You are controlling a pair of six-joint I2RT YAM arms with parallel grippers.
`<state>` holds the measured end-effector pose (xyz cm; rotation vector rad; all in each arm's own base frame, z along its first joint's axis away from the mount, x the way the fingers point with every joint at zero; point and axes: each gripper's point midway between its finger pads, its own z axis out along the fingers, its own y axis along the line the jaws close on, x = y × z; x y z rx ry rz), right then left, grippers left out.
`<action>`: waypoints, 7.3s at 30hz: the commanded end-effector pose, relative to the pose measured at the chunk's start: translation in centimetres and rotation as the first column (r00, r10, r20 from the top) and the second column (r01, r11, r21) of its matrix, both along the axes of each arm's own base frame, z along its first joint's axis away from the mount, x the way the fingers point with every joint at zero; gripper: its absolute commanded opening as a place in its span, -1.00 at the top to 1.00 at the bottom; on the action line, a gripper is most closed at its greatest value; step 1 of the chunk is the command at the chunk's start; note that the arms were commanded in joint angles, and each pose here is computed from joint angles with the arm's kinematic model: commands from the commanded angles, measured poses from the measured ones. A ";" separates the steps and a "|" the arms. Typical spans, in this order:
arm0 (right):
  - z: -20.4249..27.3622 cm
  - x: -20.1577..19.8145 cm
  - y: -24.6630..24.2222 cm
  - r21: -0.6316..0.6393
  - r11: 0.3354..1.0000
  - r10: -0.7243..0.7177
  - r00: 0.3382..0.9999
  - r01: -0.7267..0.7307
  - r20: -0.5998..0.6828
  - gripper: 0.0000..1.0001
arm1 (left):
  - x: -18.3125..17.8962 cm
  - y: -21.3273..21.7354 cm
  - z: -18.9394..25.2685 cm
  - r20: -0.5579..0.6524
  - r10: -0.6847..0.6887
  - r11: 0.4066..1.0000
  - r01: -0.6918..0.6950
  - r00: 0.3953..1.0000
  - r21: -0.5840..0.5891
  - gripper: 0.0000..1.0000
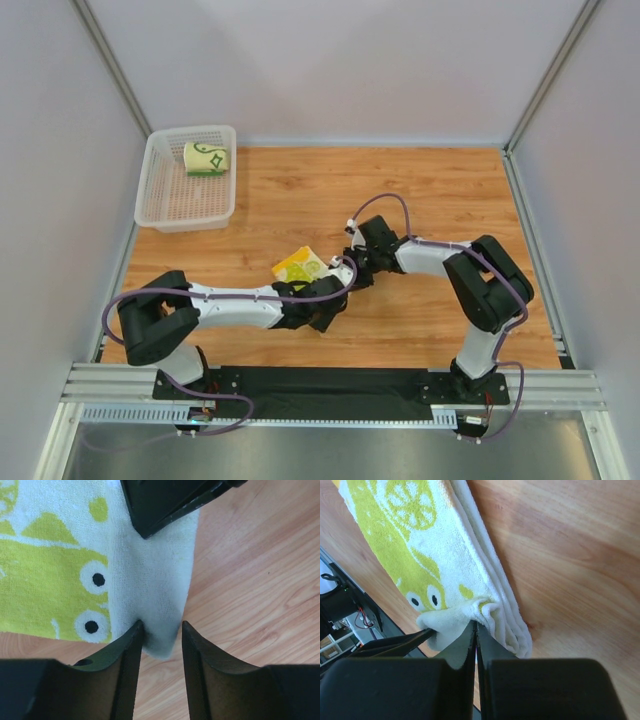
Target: Roll the towels
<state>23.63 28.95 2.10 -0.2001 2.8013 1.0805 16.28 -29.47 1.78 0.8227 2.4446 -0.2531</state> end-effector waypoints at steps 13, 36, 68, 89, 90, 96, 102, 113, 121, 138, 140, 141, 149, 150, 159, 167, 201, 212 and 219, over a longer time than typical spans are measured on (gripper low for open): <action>-1.0 2.2 -1.6 -0.088 0.996 -0.001 1.000 0.003 0.028 0.85 | -2.0 0.8 -1.9 -0.163 -0.007 0.998 -0.004 0.987 -0.069 1.00; 10.1 2.9 -10.5 -0.256 0.916 -0.209 0.911 0.310 0.355 0.20 | -3.9 -6.4 7.1 -0.436 -0.014 0.907 -0.173 0.900 -0.384 1.00; 10.9 -3.7 -3.6 0.197 0.980 -0.072 0.983 0.038 0.167 0.13 | -0.5 -2.3 1.5 -0.795 0.188 0.629 -0.693 0.576 -0.353 1.00; 1.3 -1.1 -2.2 0.011 0.998 -0.059 0.989 0.058 0.138 0.02 | 1.1 1.1 -2.0 -0.831 0.241 0.688 -0.692 0.501 -0.218 1.00; 0.8 -0.9 -2.1 0.007 0.998 -0.061 0.989 0.061 0.131 0.02 | 1.1 1.3 -2.0 -0.833 0.244 0.687 -0.695 0.498 -0.214 1.00; 0.3 -0.7 -0.7 0.047 0.998 -0.046 0.988 0.039 0.144 0.01 | 1.1 1.7 -2.0 -0.830 0.239 0.714 -0.671 0.504 -0.202 1.00; 1.1 -1.0 0.3 0.143 0.989 -0.053 0.986 0.030 0.155 0.00 | 1.1 1.9 -2.4 -0.845 0.223 0.721 -0.666 0.485 -0.192 0.99; 2.0 -1.1 0.5 0.238 0.970 -0.100 0.977 0.054 0.186 -0.12 | 1.2 2.2 -2.4 -0.850 0.219 0.730 -0.659 0.479 -0.183 0.99; -0.1 -0.5 -0.2 0.157 0.983 -0.124 0.978 0.098 0.167 0.66 | 1.1 2.3 -2.2 -0.848 0.220 0.734 -0.655 0.482 -0.182 0.99; -1.6 -0.6 -5.1 -0.247 0.950 -0.171 0.981 0.188 0.089 0.99 | 4.1 7.6 7.4 -0.076 0.481 0.877 -0.481 0.873 0.024 0.28; -1.4 -0.8 -5.1 -0.251 0.952 -0.165 0.984 0.178 0.074 0.99 | 3.9 6.6 8.8 0.060 0.403 0.914 -0.405 0.913 0.027 0.28; -1.3 -0.8 -5.1 -0.249 0.952 -0.165 0.984 0.178 0.072 0.99 | 3.7 5.8 9.2 0.090 0.363 0.931 -0.366 0.927 0.017 0.29; -0.3 -1.0 -4.6 -0.222 0.962 -0.146 0.987 0.157 0.065 0.99 | 1.1 -3.6 8.4 0.132 0.056 0.995 -0.044 0.990 -0.092 0.16; -0.3 -1.0 -4.5 -0.222 0.963 -0.142 0.988 0.153 0.065 0.99 | 1.0 -4.2 8.0 0.124 0.045 0.995 -0.033 0.991 -0.098 0.15; 0.1 -1.3 -4.2 -0.194 0.970 -0.137 0.989 0.147 0.062 0.99 | 0.0 -7.2 6.3 0.080 -0.027 0.990 0.038 0.996 -0.134 0.10; 0.6 -1.6 -4.1 -0.177 0.975 -0.129 0.990 0.138 0.064 0.99 | 0.0 -6.5 3.7 0.073 -0.008 0.997 0.013 0.997 -0.071 0.02; -0.5 -1.4 -4.9 -0.251 0.965 -0.062 0.997 0.074 0.054 0.27 | -1.0 -2.3 -5.0 -0.133 0.021 0.999 -0.025 0.991 -0.031 0.86; -1.1 0.8 -7.6 -0.306 0.942 -0.117 0.989 0.138 0.086 0.23 | -3.4 -0.3 -1.1 -0.178 0.076 0.987 -0.099 0.981 -0.124 0.91; -0.2 2.4 -9.6 -0.373 0.910 -0.140 0.981 0.180 0.133 0.22 | -4.6 0.8 -0.9 -0.201 0.107 0.988 -0.127 0.974 -0.092 0.92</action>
